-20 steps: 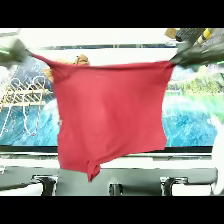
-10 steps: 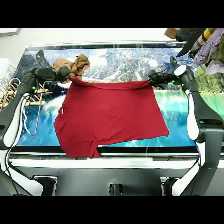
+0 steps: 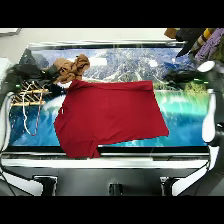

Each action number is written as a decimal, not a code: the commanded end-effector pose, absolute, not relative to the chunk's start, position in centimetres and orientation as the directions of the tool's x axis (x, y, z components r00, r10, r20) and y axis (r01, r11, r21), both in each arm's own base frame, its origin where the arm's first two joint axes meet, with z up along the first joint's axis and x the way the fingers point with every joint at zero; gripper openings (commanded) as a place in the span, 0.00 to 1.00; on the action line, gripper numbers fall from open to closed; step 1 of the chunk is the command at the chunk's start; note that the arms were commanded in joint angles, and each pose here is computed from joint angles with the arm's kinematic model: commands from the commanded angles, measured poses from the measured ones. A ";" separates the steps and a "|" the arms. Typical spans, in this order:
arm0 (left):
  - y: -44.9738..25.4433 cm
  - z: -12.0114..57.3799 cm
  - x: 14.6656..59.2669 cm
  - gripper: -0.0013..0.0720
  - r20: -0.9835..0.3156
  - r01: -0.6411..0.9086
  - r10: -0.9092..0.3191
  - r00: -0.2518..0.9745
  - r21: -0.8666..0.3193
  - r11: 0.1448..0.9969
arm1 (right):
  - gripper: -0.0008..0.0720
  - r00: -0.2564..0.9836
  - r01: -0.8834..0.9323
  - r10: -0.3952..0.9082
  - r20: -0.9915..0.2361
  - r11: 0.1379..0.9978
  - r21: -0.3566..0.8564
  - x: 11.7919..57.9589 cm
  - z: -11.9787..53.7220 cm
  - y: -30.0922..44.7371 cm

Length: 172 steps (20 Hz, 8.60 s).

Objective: Fold the clothes and pants, and hang the long-sleeved shirts on hangers.

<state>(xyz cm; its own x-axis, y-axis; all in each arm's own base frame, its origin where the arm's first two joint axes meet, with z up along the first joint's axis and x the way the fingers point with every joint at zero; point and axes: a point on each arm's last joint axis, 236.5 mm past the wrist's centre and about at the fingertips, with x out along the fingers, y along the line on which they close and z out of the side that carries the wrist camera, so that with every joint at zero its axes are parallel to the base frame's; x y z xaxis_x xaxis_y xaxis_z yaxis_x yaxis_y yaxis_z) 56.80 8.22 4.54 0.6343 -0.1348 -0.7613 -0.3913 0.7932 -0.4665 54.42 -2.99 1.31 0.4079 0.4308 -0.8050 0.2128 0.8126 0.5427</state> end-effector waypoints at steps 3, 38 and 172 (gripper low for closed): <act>10.8 6.4 47.0 0.58 -0.875 -0.454 -0.128 0.466 -0.361 0.814 | 0.61 0.077 0.341 0.558 -0.827 0.764 0.547 41.5 -0.9 -8.5; 6.2 -1.2 31.9 0.58 -0.948 -0.543 -0.225 0.227 -0.315 0.778 | 0.51 -0.183 0.396 0.615 -0.767 0.760 0.515 28.6 -10.2 -0.8; -1.1 -7.2 24.0 0.68 -0.838 -0.548 -0.488 0.244 -0.534 0.644 | 0.67 0.065 0.285 0.566 -0.822 0.779 0.559 36.5 -0.3 -1.9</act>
